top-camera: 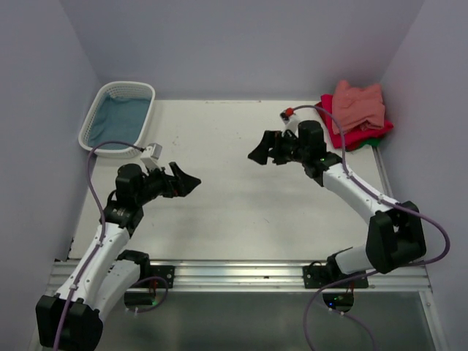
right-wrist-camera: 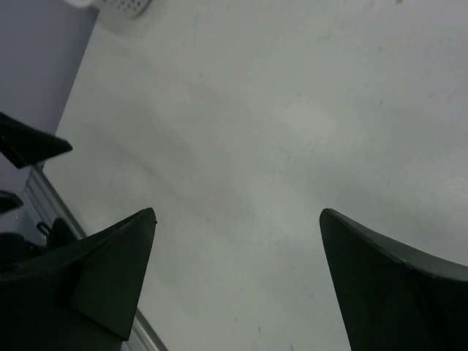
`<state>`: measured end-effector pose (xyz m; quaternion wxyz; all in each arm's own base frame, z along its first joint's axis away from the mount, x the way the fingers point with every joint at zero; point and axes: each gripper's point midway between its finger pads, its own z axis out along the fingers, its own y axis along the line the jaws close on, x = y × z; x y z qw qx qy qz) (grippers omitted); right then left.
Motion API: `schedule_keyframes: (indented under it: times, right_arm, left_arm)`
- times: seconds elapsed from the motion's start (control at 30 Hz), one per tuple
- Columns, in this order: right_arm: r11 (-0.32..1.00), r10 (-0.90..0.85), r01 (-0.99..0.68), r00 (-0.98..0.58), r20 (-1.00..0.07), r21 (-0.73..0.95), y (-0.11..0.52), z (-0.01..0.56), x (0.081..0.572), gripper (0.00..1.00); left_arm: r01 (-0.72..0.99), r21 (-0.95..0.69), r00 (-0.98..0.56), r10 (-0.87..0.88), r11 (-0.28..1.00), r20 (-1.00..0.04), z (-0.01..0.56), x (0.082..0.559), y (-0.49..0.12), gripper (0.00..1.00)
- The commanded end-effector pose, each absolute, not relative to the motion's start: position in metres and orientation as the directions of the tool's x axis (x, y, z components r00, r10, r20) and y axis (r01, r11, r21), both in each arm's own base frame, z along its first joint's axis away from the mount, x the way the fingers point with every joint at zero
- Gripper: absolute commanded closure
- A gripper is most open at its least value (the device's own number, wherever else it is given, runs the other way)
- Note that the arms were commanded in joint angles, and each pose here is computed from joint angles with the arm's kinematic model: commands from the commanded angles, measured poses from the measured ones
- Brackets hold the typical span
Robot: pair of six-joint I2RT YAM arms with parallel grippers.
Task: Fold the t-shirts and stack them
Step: Reset both grippers
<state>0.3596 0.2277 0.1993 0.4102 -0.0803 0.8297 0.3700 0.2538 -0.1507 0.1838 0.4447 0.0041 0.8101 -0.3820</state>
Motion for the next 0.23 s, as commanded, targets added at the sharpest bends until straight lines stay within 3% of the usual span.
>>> schedule_keyframes:
  times: [0.0,0.2]
  right_arm:
    - [0.693,0.042,-0.469,-0.732,-0.680,0.548,0.241,0.169,0.313,0.01]
    - [0.638,-0.091,-0.565,-0.731,-0.677,0.523,0.282,0.153,0.268,0.01]
  left_arm:
    - [0.323,-0.551,-0.556,-0.317,0.769,-0.768,0.191,0.259,-0.138,0.01]
    - [0.280,-0.538,-0.534,-0.337,0.795,-0.775,0.191,0.262,-0.129,0.01]
